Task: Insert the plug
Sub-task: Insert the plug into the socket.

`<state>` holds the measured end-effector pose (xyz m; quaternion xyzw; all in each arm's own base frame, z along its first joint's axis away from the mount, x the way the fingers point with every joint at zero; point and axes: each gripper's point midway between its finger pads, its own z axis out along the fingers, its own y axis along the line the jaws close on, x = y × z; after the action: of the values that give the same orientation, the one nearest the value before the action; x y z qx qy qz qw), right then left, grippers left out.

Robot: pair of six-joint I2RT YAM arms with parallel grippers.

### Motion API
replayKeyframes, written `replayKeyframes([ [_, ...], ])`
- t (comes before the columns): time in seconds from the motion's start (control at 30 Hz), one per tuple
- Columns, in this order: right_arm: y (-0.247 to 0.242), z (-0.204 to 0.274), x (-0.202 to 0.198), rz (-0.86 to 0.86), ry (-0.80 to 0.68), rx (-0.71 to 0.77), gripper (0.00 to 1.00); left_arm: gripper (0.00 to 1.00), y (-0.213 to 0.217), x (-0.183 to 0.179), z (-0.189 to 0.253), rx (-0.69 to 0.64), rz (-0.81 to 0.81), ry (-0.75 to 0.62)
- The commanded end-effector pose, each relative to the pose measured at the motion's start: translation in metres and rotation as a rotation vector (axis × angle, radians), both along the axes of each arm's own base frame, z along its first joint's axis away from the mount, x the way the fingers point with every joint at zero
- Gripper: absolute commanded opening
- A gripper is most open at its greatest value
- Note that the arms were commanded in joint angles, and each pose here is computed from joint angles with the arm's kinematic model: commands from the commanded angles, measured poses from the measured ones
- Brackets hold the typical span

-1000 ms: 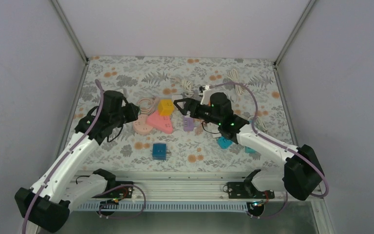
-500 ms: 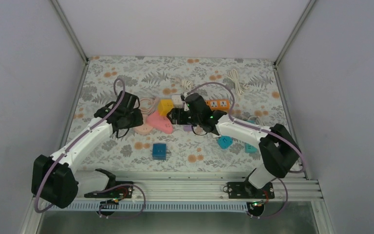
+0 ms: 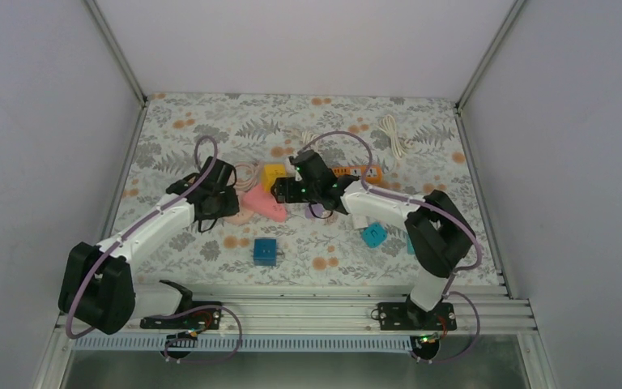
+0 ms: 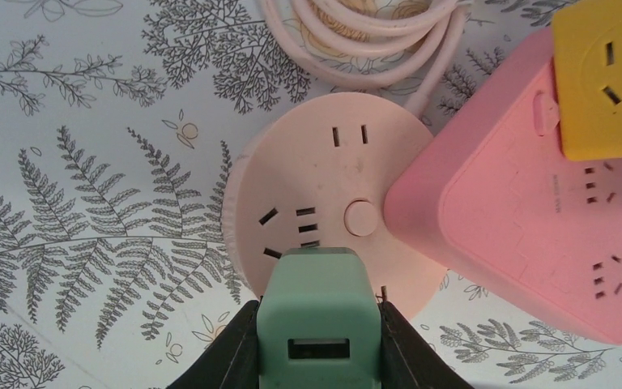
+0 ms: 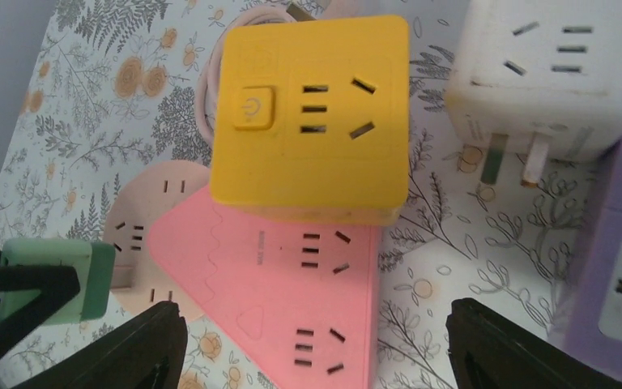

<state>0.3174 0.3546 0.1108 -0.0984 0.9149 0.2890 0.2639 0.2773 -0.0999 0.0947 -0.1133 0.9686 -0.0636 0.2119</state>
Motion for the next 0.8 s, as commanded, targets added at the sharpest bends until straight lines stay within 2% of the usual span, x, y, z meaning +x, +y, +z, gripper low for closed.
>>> replayKeyframes([
  [0.0, 0.016, 0.006, 0.013, 0.019, -0.051, -0.02, 0.82, 0.1, 0.004, -0.005, -0.009, 0.013, 0.019, 0.004],
  [0.27, 0.033, 0.013, 0.034, 0.024, -0.129, -0.077, 0.83, 0.09, 0.008, -0.008, -0.021, 0.036, 0.018, 0.021],
  [0.53, 0.049, -0.005, 0.051, 0.08, -0.207, -0.214, 0.85, 0.09, 0.007, -0.012, -0.027, 0.026, 0.012, 0.023],
  [0.77, 0.061, 0.005, 0.044, 0.124, -0.316, -0.287, 0.76, 0.09, 0.003, -0.009, -0.022, 0.002, 0.002, 0.001],
])
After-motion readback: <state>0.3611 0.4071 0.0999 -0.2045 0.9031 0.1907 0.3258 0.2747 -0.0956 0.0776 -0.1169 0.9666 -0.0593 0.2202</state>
